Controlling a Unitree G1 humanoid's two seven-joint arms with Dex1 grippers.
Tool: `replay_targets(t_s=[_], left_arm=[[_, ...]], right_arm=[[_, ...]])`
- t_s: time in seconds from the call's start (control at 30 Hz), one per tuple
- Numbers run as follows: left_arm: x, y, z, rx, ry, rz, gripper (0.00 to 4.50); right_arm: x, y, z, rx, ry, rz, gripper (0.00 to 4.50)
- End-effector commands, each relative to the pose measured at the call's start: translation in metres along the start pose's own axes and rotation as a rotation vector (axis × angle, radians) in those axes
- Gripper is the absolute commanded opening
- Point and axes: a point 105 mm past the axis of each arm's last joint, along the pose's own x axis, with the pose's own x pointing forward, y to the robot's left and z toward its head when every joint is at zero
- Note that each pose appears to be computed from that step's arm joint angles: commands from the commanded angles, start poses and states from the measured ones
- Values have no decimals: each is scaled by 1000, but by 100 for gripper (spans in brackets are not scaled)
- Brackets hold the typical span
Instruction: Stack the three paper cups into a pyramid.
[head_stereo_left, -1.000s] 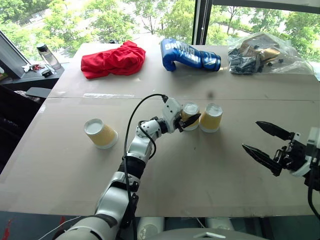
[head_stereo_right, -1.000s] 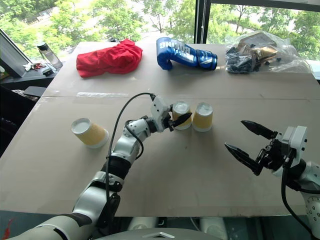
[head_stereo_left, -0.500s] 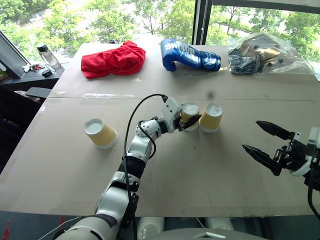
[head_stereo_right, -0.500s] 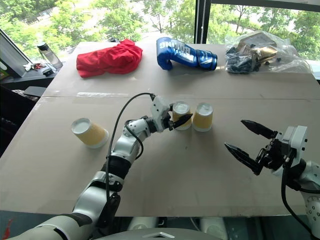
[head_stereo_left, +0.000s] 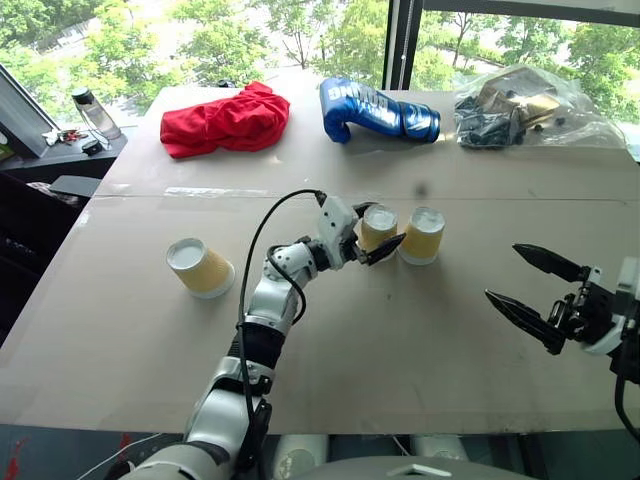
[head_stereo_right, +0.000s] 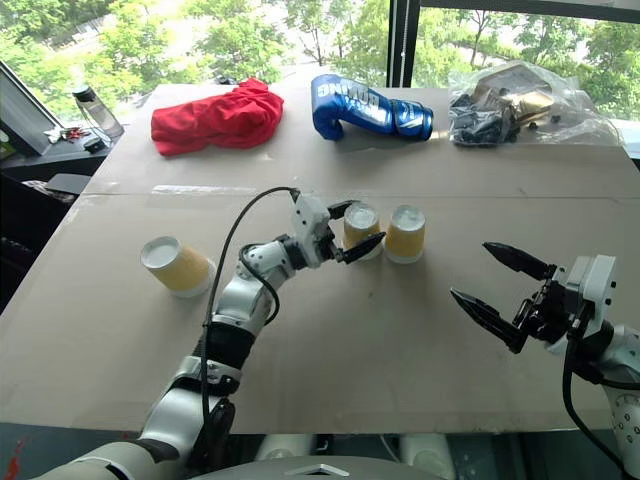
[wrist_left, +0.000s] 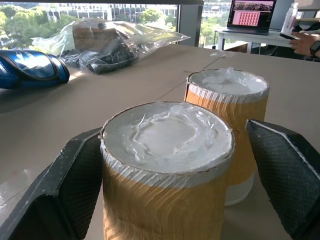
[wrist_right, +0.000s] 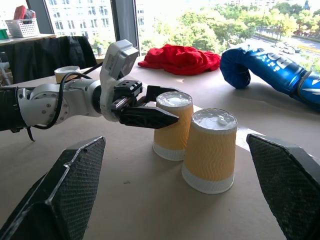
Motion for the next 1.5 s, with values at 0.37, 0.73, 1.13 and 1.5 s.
replay_targets(t_s=[0.37, 0.73, 1.13, 1.5], left_arm=[[-76, -13, 90, 101, -141, 233, 446], [-186, -5, 90, 285, 37, 991, 446], [-236, -11, 40, 189, 195, 1197, 446], [-239, 10, 22, 146, 182, 1213, 446]], right_arm=[[8, 2, 3, -1, -36, 84, 450], [27, 0, 0, 48, -71, 241, 450], [29, 10, 2, 45, -58, 358, 450], [28, 18, 3, 8, -71, 365, 450]])
